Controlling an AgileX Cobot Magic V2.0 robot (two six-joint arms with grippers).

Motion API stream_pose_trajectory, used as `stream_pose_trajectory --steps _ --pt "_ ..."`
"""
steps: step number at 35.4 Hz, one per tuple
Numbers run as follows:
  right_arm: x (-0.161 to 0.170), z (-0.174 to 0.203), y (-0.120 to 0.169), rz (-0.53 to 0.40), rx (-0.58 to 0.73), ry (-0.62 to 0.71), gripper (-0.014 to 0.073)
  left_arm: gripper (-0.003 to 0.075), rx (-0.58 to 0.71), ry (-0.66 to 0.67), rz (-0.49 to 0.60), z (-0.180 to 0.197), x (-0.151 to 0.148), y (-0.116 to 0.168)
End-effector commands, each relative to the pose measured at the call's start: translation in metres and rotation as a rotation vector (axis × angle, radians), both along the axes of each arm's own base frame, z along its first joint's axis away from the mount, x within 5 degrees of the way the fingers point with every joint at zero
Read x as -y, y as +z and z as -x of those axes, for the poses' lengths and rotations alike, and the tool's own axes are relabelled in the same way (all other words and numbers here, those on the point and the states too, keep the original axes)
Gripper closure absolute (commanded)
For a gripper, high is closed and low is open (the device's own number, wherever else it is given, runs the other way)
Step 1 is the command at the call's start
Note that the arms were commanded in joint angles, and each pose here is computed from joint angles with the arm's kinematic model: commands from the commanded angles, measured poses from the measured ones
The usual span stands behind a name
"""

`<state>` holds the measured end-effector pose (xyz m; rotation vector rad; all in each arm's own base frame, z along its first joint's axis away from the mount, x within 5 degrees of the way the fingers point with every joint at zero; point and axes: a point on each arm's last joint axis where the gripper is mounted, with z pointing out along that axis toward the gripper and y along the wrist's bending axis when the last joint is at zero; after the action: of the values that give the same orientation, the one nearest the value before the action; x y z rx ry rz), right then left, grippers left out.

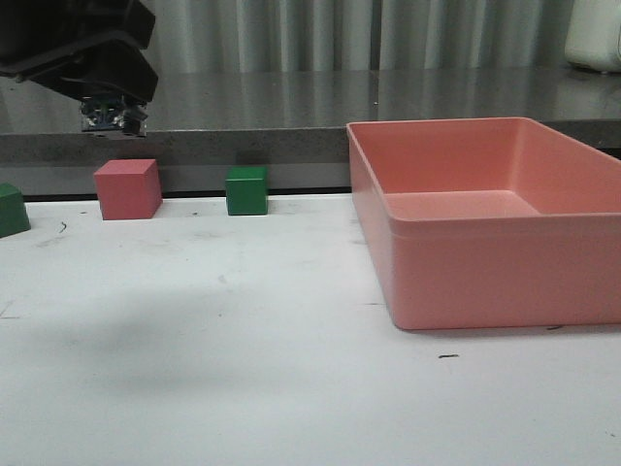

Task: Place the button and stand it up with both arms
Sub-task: 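Lift the button with the left gripper and tilt it, then lower the button upright onto the table with the left gripper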

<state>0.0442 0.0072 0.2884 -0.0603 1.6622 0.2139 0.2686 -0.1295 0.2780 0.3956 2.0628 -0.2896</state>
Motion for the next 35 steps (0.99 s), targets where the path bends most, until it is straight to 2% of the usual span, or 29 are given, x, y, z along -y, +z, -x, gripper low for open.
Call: stream_pose_trajectory --steps 1,6,10,13,17,29,35 --pt "0.001 0.000 0.015 0.007 0.097 -0.010 0.0666 0.0566 0.209 -0.090 0.108 0.009 0.005 0.010" --pt "0.001 0.000 0.015 0.007 0.097 -0.010 0.0666 0.0565 0.415 -0.171 0.163 0.022 -0.005 -0.009" --pt "0.001 0.000 0.015 0.007 0.097 -0.010 0.0666 0.0565 0.519 -0.102 0.179 0.025 -0.025 -0.021" --pt "0.001 0.000 0.015 0.007 0.097 -0.010 0.0666 0.0565 0.532 -0.003 0.208 0.021 -0.044 -0.034" --pt "0.001 0.000 0.015 0.007 0.097 -0.010 0.0666 0.0565 0.536 0.040 0.215 0.016 -0.054 -0.051" --pt "0.001 0.000 0.015 0.007 0.097 -0.010 0.0666 0.0565 0.551 0.002 0.267 -0.002 -0.046 -0.098" --pt "0.001 0.000 0.015 0.007 0.097 -0.010 0.0666 0.0565 0.503 -0.003 0.268 -0.006 -0.044 -0.123"
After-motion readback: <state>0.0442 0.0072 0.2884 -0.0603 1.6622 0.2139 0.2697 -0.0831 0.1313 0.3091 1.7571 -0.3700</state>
